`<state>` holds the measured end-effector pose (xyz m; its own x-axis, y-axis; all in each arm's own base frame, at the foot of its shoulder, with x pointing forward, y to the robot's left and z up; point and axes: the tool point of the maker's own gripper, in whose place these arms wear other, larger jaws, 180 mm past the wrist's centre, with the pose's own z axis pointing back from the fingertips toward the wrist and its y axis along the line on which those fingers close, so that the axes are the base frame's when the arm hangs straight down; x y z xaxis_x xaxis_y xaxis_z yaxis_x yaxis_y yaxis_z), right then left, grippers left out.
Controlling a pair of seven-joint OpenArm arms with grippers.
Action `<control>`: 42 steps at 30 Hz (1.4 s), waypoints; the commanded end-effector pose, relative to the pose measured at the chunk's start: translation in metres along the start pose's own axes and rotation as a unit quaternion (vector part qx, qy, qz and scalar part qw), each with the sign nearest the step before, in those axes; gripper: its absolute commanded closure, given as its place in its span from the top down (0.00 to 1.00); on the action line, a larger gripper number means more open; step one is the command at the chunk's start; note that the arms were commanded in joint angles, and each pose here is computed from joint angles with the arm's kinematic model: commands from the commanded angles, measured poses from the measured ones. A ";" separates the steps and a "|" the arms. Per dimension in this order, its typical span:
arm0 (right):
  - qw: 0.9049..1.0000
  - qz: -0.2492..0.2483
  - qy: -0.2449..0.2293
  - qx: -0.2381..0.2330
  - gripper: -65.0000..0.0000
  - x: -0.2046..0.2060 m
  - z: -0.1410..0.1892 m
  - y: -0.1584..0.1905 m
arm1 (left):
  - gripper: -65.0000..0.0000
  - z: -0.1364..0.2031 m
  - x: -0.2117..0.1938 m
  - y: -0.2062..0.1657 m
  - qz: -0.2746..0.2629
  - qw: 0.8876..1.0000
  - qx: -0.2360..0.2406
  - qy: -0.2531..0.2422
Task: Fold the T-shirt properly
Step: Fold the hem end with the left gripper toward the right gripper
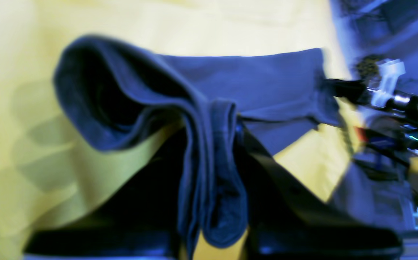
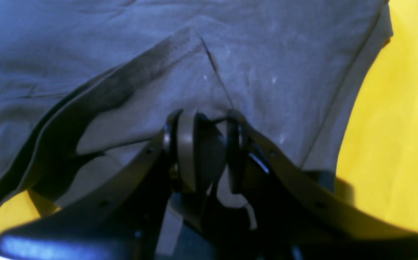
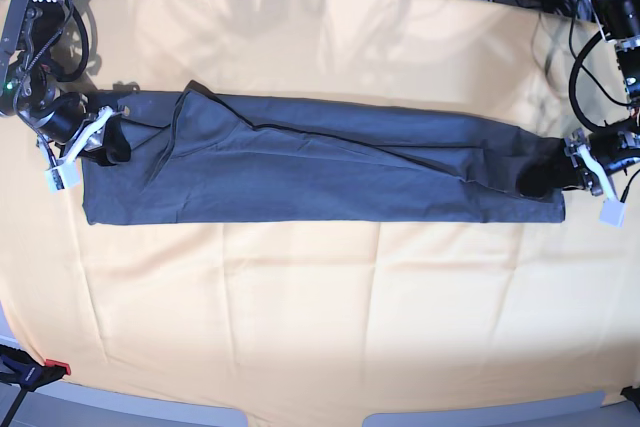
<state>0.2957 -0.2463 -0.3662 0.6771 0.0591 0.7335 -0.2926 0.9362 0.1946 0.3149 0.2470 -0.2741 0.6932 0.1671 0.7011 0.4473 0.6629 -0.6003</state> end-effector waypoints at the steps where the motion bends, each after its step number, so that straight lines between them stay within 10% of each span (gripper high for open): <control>1: 1.000 0.009 -0.022 -0.002 0.26 0.017 0.005 -0.004 | 0.00 0.007 0.015 -0.004 -0.024 1.000 0.000 -0.008; 27: 1.000 0.009 -0.014 -0.002 0.26 0.011 0.005 -0.003 | 0.00 -0.109 0.006 -0.098 0.019 0.978 -0.144 -0.149; 42: 1.000 0.009 -0.014 -0.002 0.26 0.011 0.005 -0.003 | 0.00 -0.167 -0.021 -0.147 0.010 0.976 -0.195 -0.092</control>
<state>0.2929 -0.2457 -0.3691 0.6850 0.0604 0.7260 -0.2909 0.9363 0.1966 0.3219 0.0243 -0.2861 0.6513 0.2858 0.7029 0.6040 0.3654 -0.7083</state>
